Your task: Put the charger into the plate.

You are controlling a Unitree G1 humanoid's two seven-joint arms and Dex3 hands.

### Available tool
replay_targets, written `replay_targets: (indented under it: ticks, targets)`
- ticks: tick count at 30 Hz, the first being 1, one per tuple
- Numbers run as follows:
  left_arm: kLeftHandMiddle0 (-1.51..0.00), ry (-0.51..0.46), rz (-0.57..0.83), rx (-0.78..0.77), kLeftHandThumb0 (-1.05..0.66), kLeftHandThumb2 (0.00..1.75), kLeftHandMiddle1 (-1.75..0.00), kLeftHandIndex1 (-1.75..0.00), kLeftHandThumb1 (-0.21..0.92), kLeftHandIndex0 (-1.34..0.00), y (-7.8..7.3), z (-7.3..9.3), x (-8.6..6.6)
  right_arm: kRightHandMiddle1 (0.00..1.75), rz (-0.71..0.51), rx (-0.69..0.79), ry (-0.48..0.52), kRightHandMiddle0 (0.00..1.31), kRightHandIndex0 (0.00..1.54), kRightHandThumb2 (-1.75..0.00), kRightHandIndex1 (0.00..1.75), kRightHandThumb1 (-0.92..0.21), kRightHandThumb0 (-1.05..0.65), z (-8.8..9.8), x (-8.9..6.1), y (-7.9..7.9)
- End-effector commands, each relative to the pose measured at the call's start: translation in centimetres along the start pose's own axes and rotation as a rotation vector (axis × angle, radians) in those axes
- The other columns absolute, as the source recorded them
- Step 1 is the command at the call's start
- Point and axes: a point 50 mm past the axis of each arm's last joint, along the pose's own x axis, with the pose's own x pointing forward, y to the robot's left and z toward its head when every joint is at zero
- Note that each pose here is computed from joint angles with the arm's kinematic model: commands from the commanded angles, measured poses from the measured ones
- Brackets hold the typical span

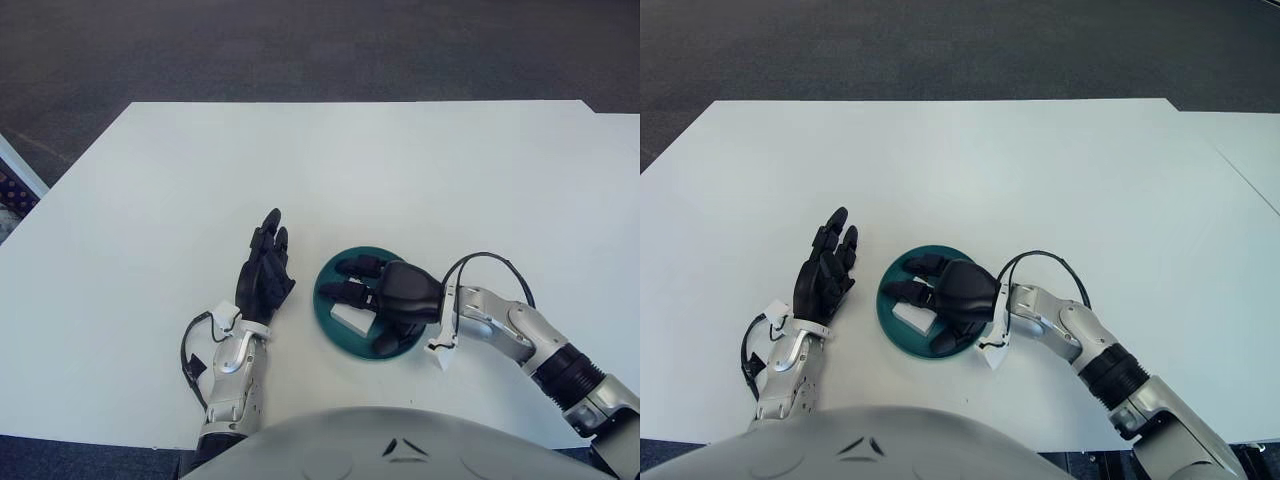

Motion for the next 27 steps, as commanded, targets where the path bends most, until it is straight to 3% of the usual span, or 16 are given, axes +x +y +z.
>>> replay_targets:
  ticks: [1,12,16,21,27]
  targets:
    - [-0.14,0.068,0.047,-0.029,-1.01,0.99,-0.01,-0.26,0.92,0.00,0.2,-1.3,-0.8,0.00,0.022,0.003,0.011,0.00,0.00,-0.91,0.00,-0.92,-1.05,-0.1,-0.3,0.5]
    - [-0.13,0.064,0.053,-0.022,-1.01,1.00,-0.01,-0.25,0.92,0.00,0.0,-1.0,-1.0,0.00,0.024,0.012,0.042,0.00,0.00,-0.94,0.00,-0.92,-1.05,-0.2,-0.6,0.4]
    - [-0.14,0.079,0.082,-0.047,-1.00,1.00,-0.01,-0.25,0.92,0.00,1.0,-1.4,-0.9,0.00,-0.058,0.006,0.061,0.00,0.00,-0.96,0.00,-0.92,-1.05,-1.1,-1.1,-2.5]
    - [-0.15,0.108,0.117,-0.113,-0.99,1.01,-0.01,-0.24,0.92,0.00,2.5,-2.5,-0.2,0.00,-0.365,0.038,0.075,0.00,0.01,-0.95,0.00,-0.92,-1.05,-2.4,-1.0,-7.0]
    - [-0.16,0.096,0.116,-0.131,-0.97,1.00,-0.01,-0.25,0.92,0.00,2.5,-2.6,-0.2,0.06,-0.616,0.185,0.112,0.08,0.13,-0.89,0.03,-0.92,-1.05,-2.6,-0.9,-9.5]
